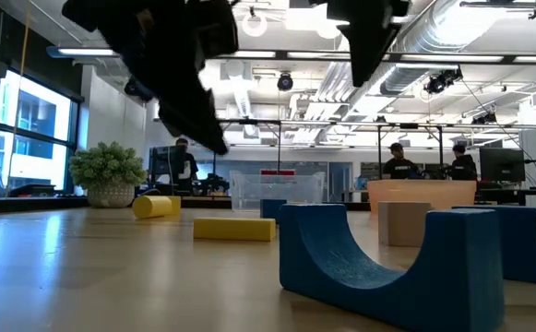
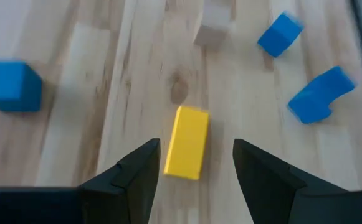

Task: Sort & place blocks by color
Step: Put the yellow block into the transparent bin

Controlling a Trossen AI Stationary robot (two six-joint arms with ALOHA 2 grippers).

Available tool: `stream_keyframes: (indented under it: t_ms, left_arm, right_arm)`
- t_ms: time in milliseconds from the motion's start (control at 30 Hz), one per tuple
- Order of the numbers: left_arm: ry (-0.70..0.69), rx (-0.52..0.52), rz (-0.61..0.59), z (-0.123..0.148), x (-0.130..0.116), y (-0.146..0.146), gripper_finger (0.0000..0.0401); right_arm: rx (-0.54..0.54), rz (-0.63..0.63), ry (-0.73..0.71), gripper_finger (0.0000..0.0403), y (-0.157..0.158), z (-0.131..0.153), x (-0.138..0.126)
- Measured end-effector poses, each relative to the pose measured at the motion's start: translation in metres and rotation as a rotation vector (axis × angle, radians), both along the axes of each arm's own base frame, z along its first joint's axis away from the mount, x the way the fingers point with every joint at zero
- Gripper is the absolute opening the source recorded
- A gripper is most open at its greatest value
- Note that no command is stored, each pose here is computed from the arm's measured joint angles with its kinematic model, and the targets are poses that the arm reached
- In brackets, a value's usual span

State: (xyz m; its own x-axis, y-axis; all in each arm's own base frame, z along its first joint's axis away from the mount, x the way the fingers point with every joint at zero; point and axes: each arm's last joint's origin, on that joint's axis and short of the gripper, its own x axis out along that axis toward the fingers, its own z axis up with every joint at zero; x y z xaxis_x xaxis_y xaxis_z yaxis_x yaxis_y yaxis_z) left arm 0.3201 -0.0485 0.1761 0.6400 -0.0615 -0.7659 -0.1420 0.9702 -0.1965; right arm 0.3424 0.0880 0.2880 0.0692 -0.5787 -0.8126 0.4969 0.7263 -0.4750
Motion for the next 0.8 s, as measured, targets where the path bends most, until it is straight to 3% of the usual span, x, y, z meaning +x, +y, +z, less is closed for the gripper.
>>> stream_keyframes:
  t_ms: [433, 800]
  left_arm:
    - [0.078, 0.035, -0.072, -0.038, 0.012, -0.016, 0.0193]
    - [0.091, 0.073, -0.058, -0.042, 0.033, -0.02, 0.0193]
  right_arm:
    - [0.028, -0.015, -0.001, 0.0149, 0.011, -0.005, -0.004]
    - [0.047, -0.023, 0.0, 0.0149, 0.013, -0.006, -0.005]
